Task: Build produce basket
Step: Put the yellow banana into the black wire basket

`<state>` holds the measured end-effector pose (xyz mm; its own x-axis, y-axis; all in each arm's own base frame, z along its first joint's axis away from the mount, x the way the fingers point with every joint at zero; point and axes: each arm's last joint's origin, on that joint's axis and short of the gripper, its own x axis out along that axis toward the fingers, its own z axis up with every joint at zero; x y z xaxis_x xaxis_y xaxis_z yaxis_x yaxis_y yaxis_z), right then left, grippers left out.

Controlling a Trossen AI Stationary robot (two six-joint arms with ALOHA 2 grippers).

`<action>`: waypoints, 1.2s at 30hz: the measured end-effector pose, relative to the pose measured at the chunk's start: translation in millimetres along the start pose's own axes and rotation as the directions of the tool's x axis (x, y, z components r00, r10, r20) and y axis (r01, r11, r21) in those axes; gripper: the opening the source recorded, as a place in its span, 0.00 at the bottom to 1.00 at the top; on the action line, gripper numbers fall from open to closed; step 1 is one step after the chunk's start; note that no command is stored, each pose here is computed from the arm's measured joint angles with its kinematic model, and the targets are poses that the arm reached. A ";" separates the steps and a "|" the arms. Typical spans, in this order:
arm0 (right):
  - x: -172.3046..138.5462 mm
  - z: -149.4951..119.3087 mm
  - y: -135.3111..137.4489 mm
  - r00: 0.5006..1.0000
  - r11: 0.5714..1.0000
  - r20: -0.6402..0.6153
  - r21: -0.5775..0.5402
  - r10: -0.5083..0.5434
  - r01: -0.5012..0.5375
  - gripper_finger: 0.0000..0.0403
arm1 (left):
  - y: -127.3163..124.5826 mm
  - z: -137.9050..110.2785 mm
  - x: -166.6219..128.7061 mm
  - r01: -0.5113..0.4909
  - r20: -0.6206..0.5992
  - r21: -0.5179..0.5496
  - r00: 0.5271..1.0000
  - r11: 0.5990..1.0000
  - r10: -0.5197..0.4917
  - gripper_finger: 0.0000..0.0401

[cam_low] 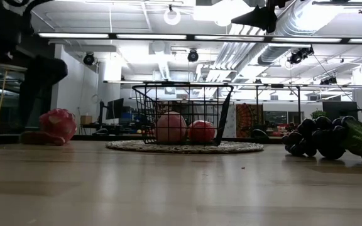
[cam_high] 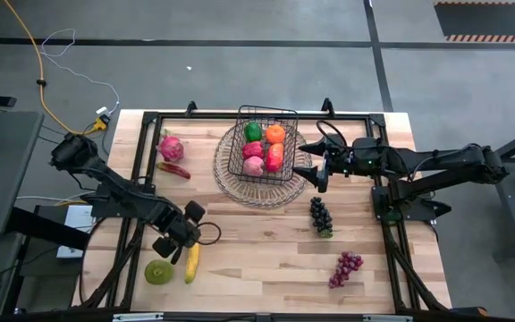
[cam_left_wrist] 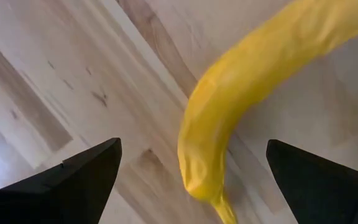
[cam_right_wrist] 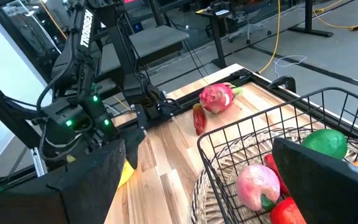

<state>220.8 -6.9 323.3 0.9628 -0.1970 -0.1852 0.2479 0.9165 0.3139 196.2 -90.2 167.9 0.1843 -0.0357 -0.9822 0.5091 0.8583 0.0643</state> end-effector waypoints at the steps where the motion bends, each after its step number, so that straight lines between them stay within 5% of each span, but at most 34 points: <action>1: 0.0 0.0 -0.1 1.000 1.000 0.000 0.000 0.000 0.000 0.98 | -0.2 -0.6 1.6 0.004 0.006 0.001 1.000 1.000 -0.004 0.97; 18: 0.1 -0.6 -0.8 1.000 1.000 -0.001 0.004 -0.019 0.019 0.98 | -1.5 -14.4 24.4 -0.007 -0.004 0.022 1.000 1.000 0.007 0.94; 36: 0.2 -0.6 -0.7 1.000 0.999 -0.001 0.032 -0.020 0.020 0.98 | 0.1 -11.5 24.3 -0.056 0.021 0.040 0.998 0.998 0.055 0.44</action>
<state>220.8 -7.4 322.5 0.9575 -0.2147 -0.1925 0.2703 0.9007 0.3402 191.1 -85.1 142.1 0.2297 0.0007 -0.9732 0.5310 0.8380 0.1260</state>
